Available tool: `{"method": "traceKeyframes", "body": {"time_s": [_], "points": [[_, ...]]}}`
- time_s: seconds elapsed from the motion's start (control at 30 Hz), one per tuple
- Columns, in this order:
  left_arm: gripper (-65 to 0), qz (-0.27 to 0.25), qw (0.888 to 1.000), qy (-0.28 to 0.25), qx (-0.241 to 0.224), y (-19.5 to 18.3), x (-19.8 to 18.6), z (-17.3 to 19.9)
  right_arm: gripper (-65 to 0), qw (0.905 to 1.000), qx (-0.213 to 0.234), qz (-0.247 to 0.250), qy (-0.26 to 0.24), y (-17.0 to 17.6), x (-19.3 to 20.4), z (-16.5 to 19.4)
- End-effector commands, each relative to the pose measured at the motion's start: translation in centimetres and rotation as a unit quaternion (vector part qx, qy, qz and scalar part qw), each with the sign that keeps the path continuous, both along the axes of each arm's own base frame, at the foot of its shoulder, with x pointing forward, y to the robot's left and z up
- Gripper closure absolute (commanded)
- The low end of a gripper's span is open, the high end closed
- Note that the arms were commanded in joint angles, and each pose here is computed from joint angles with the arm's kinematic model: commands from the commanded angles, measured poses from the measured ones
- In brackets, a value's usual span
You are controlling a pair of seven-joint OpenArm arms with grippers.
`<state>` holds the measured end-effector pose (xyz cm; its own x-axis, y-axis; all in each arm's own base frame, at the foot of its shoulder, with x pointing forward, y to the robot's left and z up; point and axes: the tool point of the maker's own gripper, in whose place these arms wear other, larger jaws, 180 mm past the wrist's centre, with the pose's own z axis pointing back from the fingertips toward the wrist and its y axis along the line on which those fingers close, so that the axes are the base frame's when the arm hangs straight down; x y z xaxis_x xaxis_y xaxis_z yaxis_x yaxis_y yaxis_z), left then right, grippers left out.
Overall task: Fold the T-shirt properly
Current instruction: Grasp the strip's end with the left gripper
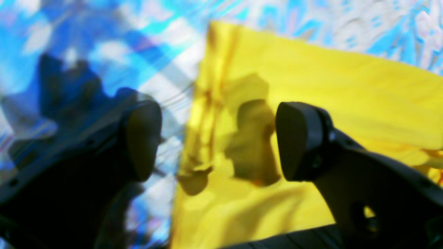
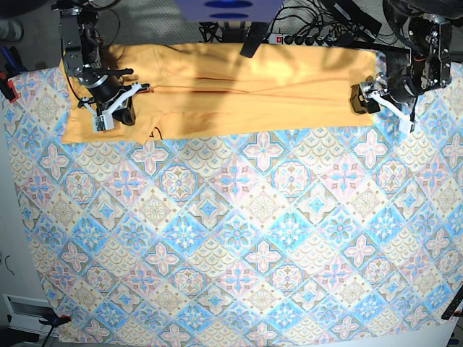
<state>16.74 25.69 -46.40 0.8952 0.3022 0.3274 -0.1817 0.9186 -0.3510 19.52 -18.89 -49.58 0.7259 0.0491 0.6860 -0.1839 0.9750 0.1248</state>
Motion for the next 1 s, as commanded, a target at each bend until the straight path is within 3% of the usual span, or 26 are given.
{"method": "traceKeyframes", "body": {"time_s": [0.0,0.27,0.53,0.83,0.97], "points": [[-50.7,-0.007,1.000,0.014,-0.020,-1.3,-0.9,-0.4,0.0,0.9952,-0.025,0.025,0.092,0.3,-3.6,-2.7],[-50.7,0.000,0.999,0.023,-0.044,-3.2,-1.7,-1.1,0.0,0.9951,-0.025,0.025,0.092,0.3,-3.7,-2.7],[-50.7,-0.040,0.996,0.049,-0.064,-6.4,-3.7,-2.1,0.0,0.9952,-0.025,0.025,0.092,0.3,-3.6,-2.7],[-50.7,-0.042,0.994,0.068,-0.068,-6.8,-5.5,-2.5,0.0,0.9952,-0.025,0.025,0.091,0.3,-3.5,-2.7],[-50.7,-0.051,0.995,0.049,-0.069,-7.3,-4.6,-1.6,0.0,0.9955,-0.014,0.021,0.091,1.2,-3.6,-2.8]]}}
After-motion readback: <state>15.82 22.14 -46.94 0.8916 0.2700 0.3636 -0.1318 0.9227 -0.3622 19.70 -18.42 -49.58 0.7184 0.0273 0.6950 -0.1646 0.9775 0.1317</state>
